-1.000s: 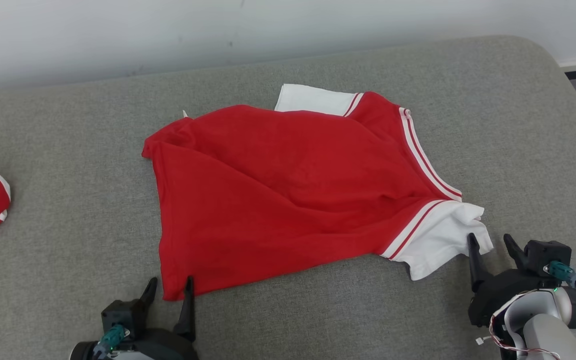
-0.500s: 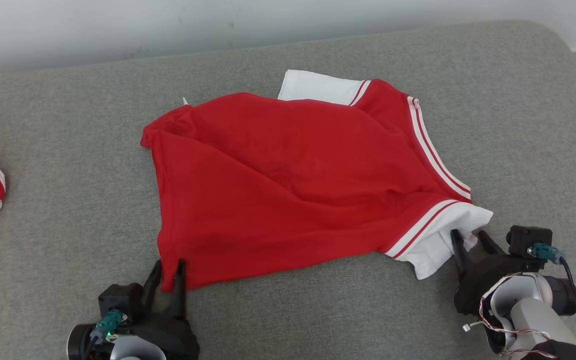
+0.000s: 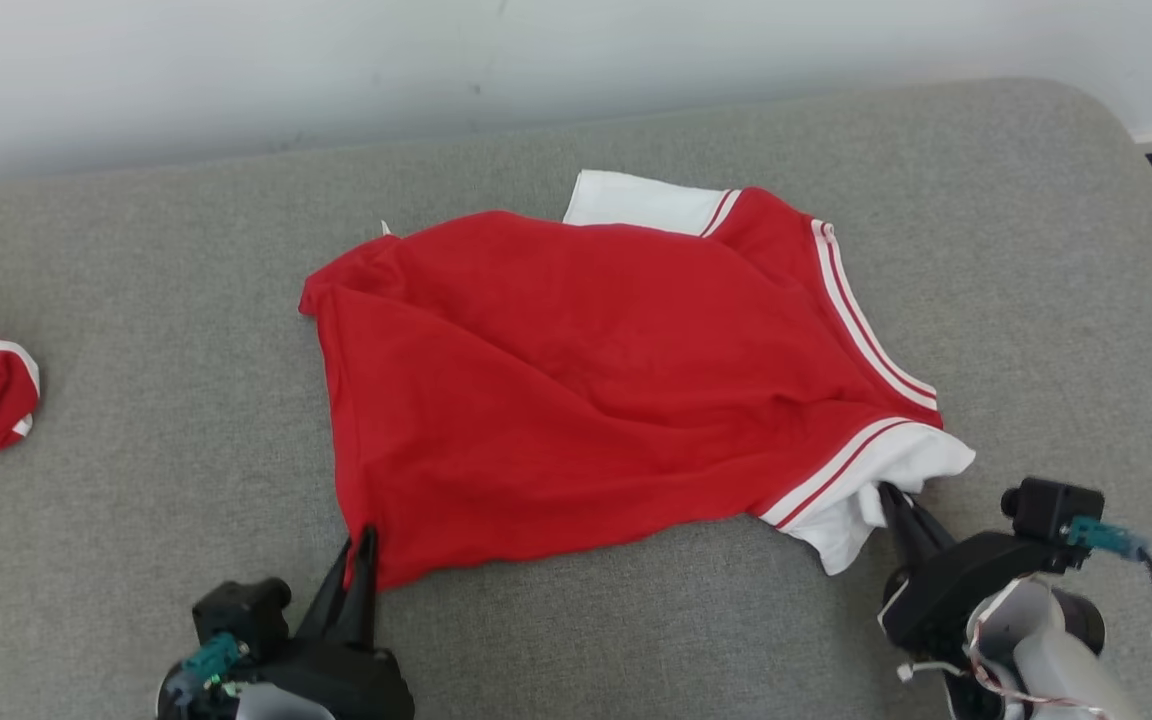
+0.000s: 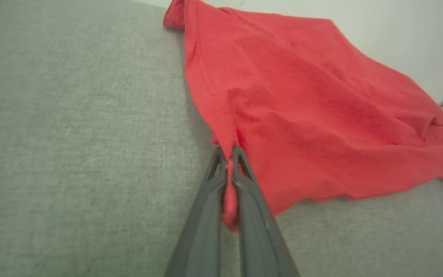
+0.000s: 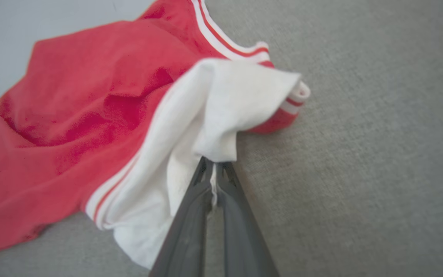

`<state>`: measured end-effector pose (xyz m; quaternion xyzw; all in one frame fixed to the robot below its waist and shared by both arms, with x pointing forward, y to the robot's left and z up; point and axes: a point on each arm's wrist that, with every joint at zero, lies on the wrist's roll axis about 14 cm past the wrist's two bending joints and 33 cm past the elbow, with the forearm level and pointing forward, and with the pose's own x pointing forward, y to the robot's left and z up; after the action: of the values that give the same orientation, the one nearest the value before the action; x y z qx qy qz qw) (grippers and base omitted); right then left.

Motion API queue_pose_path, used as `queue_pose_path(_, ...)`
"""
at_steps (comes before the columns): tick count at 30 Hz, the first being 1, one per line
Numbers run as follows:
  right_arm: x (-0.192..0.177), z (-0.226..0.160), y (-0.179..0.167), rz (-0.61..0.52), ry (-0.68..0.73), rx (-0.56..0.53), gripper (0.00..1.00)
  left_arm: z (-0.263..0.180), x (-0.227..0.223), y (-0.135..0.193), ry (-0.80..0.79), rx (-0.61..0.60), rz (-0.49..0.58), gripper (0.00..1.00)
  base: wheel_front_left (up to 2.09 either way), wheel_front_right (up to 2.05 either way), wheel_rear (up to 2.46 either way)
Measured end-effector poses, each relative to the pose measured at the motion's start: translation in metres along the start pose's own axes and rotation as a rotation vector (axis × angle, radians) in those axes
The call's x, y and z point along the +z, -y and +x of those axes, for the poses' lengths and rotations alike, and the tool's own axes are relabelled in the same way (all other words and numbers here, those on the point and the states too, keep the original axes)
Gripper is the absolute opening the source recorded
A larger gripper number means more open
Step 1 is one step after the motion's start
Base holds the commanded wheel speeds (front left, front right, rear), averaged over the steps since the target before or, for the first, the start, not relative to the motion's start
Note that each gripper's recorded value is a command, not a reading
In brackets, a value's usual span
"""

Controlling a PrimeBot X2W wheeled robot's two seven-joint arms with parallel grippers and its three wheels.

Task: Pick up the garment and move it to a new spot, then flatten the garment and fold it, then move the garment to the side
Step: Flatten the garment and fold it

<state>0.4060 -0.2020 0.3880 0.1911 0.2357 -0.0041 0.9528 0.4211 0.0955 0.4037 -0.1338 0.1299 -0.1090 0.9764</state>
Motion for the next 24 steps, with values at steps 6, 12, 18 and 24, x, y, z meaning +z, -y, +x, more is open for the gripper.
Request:
queue_pose_path(6,0.083,-0.026,-0.037,0.078,0.212,0.171,0.00,0.001,0.058,0.023,0.175,-0.076,-0.053,0.00,0.00,0.00,0.00)
queue_pose_path(12,0.160,-0.060,-0.070,0.058,0.385,0.307,0.00,0.005,0.124,0.048,0.292,-0.175,-0.122,0.00,0.00,0.00,0.00)
queue_pose_path(18,0.208,-0.066,-0.099,0.022,0.437,0.393,0.00,0.018,0.171,0.062,0.322,-0.263,-0.122,0.00,0.00,0.00,0.00)
queue_pose_path(24,0.262,-0.034,-0.132,0.018,0.459,0.453,0.00,0.060,0.241,0.066,0.354,-0.334,-0.044,0.00,0.00,0.00,0.00)
